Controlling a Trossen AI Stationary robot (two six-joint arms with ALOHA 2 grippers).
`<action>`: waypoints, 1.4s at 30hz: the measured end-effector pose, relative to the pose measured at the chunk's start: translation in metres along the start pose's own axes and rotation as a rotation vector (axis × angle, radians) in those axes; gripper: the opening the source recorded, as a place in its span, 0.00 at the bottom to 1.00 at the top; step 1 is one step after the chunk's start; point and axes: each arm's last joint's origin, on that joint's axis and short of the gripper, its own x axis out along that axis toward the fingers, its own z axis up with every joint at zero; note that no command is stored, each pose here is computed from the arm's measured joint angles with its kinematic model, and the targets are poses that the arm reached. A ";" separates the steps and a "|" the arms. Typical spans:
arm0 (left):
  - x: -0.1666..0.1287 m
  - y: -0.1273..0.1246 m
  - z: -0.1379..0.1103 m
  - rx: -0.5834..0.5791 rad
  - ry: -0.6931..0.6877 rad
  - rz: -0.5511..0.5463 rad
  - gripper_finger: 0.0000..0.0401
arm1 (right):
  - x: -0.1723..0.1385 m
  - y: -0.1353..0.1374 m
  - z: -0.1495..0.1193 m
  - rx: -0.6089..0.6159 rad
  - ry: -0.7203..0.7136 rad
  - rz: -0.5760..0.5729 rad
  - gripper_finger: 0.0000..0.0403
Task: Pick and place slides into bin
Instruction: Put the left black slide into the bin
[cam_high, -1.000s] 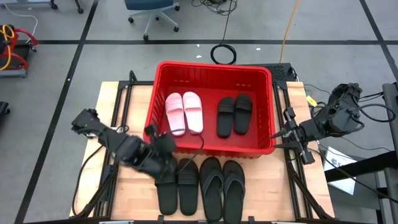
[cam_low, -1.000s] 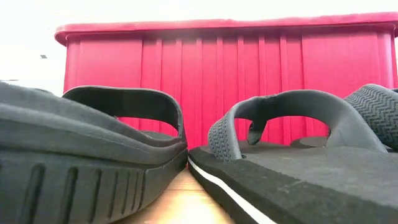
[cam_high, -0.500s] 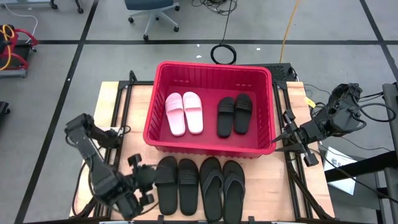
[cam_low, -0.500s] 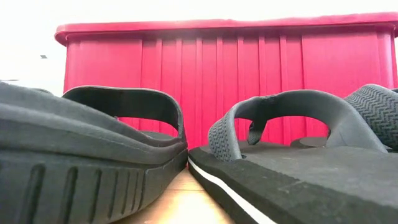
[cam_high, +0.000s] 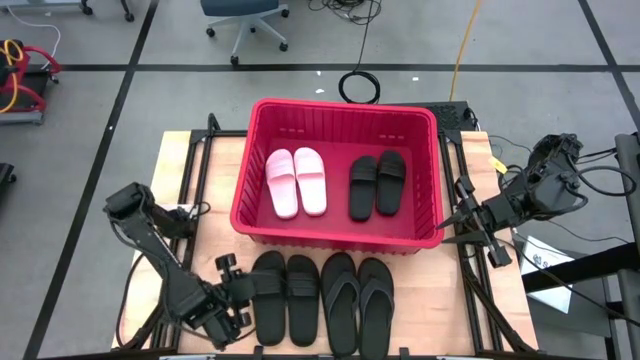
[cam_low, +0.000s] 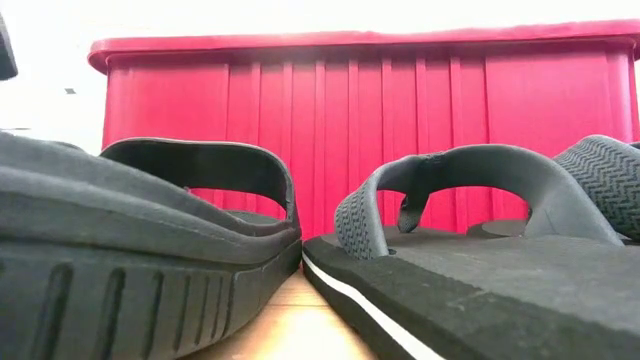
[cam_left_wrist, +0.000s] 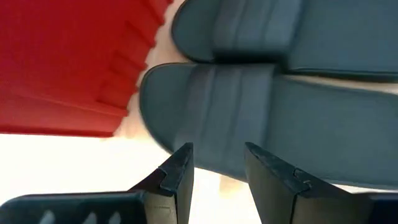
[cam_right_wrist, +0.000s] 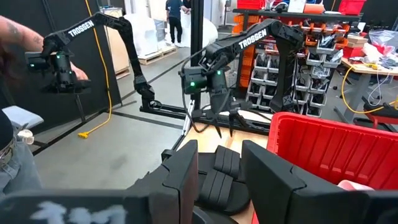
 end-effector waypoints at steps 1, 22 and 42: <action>0.004 0.001 -0.001 0.005 0.004 0.007 0.34 | 0.000 0.000 0.000 -0.001 0.002 0.000 0.29; 0.048 -0.003 -0.015 0.034 -0.023 -0.105 0.34 | -0.006 -0.003 0.001 -0.033 -0.016 0.000 0.29; 0.009 -0.017 0.006 0.066 -0.019 -0.210 0.34 | -0.009 -0.004 0.001 -0.026 -0.024 -0.002 0.29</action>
